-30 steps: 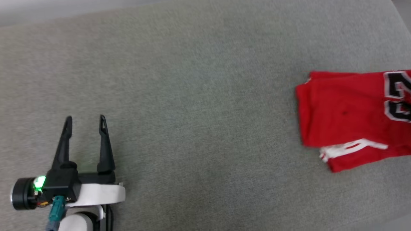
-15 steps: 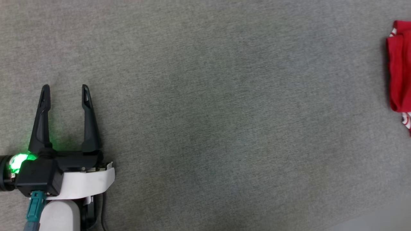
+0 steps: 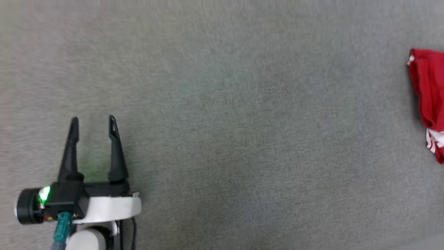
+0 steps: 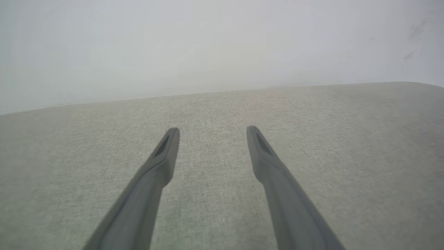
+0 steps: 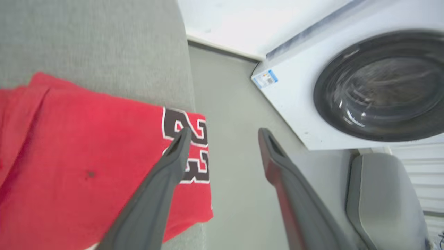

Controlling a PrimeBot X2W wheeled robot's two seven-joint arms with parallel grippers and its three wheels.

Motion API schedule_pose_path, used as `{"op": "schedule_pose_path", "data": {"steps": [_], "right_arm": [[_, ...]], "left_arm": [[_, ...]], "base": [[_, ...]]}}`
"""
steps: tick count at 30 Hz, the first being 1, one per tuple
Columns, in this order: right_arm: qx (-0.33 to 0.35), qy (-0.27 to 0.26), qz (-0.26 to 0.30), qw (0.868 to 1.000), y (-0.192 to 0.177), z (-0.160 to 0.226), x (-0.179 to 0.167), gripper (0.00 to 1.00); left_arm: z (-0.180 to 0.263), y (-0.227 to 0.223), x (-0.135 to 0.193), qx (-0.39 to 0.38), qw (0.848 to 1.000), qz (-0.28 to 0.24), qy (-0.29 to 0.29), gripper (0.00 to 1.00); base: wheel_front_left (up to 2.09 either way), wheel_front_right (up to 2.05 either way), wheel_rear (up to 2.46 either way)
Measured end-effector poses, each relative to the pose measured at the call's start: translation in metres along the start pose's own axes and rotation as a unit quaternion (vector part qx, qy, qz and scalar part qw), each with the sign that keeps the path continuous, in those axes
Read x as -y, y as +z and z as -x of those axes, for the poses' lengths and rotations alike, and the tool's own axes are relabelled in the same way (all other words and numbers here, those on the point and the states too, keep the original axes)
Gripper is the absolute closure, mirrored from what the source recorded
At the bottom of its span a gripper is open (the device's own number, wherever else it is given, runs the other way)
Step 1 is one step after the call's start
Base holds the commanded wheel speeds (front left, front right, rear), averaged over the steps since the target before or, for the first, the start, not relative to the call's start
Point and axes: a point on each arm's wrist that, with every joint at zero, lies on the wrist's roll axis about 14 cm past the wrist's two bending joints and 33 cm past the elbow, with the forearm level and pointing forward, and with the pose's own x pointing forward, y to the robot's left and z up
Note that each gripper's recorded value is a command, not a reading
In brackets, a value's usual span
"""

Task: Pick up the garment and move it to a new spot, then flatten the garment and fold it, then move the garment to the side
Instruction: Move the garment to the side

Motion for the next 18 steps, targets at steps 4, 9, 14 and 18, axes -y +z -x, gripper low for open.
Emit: {"op": "schedule_pose_path", "data": {"steps": [4,9,14,18], "right_arm": [[0.139,-0.033,0.012,0.99,0.054,0.023,0.02,0.0],[0.304,-0.023,-0.007,0.952,0.12,0.057,-0.009,0.0],[0.433,0.018,-0.053,0.9,0.167,0.097,-0.062,0.0],[0.486,0.06,-0.104,0.866,0.182,0.131,-0.103,0.0]], "left_arm": [[0.02,0.019,-0.005,0.007,1.0,-0.002,0.016,0.0],[0.043,0.038,-0.017,0.017,0.999,-0.009,0.043,0.0],[0.062,0.049,-0.032,0.024,0.997,-0.019,0.067,0.0],[0.077,0.056,-0.041,0.026,0.996,-0.026,0.082,0.0]], "base": [[0.0,0.0,0.0],[0.0,0.0,0.0],[0.0,0.0,0.0],[0.0,0.0,0.0]]}}
